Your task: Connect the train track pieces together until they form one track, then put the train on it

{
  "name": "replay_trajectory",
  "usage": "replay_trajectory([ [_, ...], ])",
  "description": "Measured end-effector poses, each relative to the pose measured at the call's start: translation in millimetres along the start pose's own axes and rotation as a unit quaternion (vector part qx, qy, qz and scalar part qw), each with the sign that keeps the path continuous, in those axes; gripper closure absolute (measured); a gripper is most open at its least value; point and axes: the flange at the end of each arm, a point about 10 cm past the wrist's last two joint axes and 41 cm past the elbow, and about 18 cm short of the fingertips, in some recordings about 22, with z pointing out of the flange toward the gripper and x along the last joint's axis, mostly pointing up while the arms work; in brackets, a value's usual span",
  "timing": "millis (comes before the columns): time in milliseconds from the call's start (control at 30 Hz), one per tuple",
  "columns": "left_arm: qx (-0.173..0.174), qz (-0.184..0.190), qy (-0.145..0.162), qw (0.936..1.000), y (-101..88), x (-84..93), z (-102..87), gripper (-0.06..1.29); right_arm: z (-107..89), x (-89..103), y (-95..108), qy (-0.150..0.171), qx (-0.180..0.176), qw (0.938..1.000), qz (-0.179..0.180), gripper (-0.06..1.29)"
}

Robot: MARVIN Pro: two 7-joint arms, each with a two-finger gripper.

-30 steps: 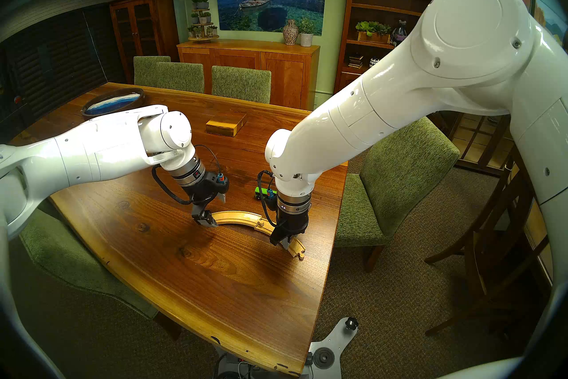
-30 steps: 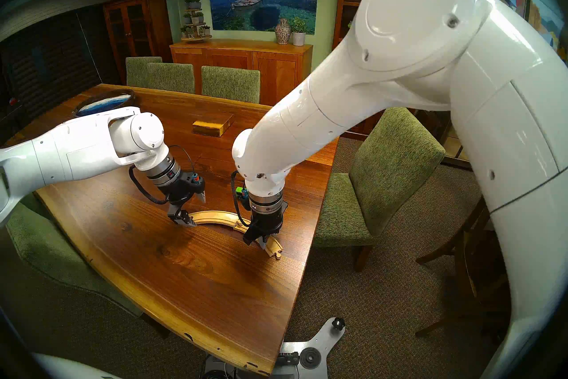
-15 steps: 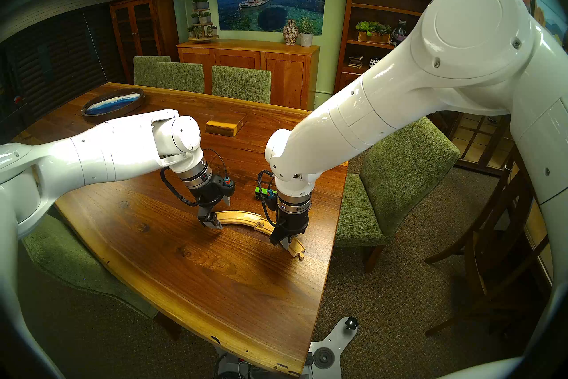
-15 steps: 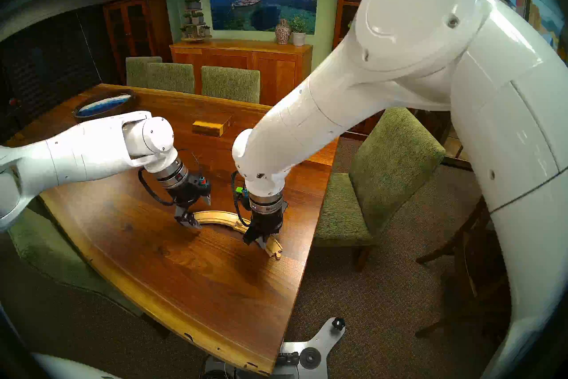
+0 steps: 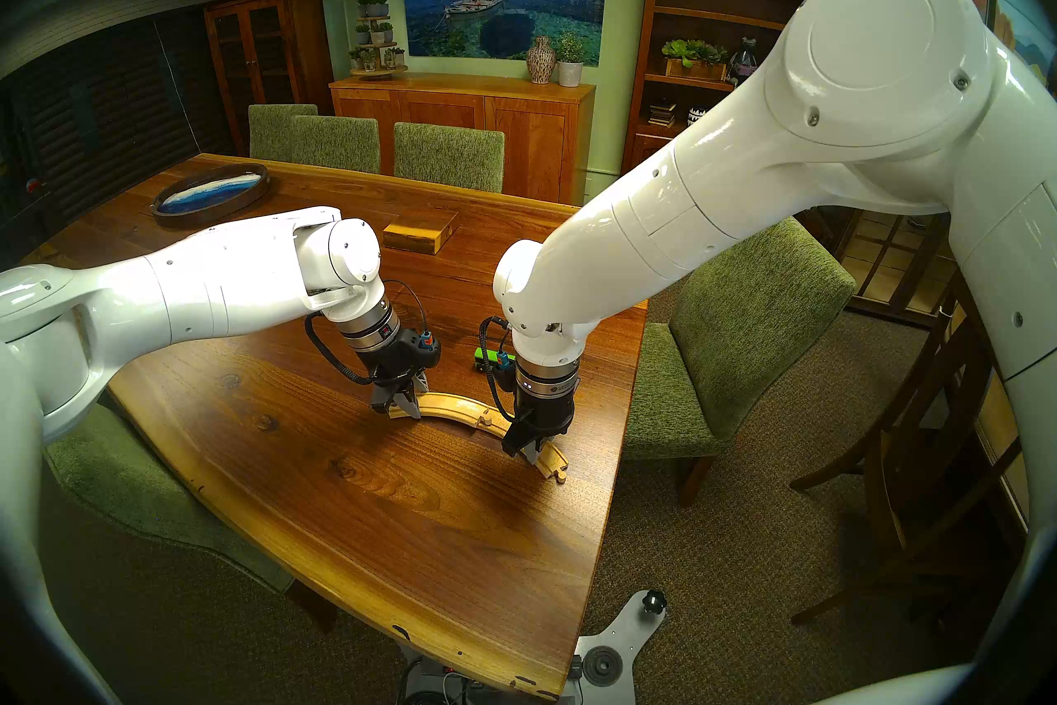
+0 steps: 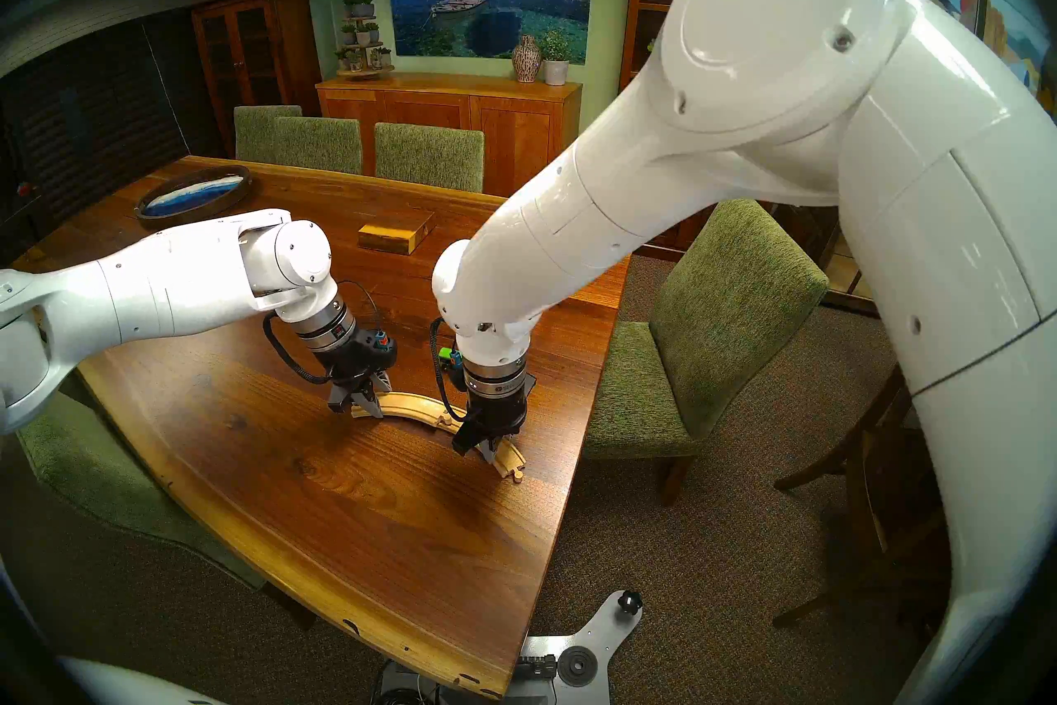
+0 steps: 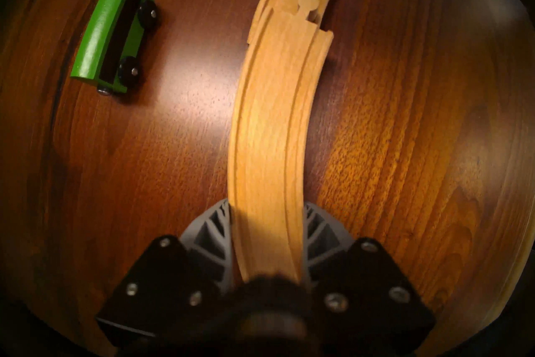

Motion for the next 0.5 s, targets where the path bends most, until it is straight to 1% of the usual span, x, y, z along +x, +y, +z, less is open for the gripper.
replay_trajectory([
  [33, 0.001, 0.0, 0.0, 1.0, 0.0, 0.3, 0.0, 0.93, 0.0, 0.0, 0.0, 0.0, 0.0, 1.0, 0.0, 1.02],
  [200, 0.004, -0.006, -0.005, 1.0, 2.0, 1.9, -0.4, 0.95, 0.0, 0.0, 0.0, 0.0, 0.0, 1.0, 0.0, 1.02],
  [500, 0.005, -0.018, -0.011, 0.9998, 8.8, 2.4, -2.6, 0.95, -0.1, 0.0, 0.0, 0.0, 0.0, 1.0, 0.0, 1.02],
])
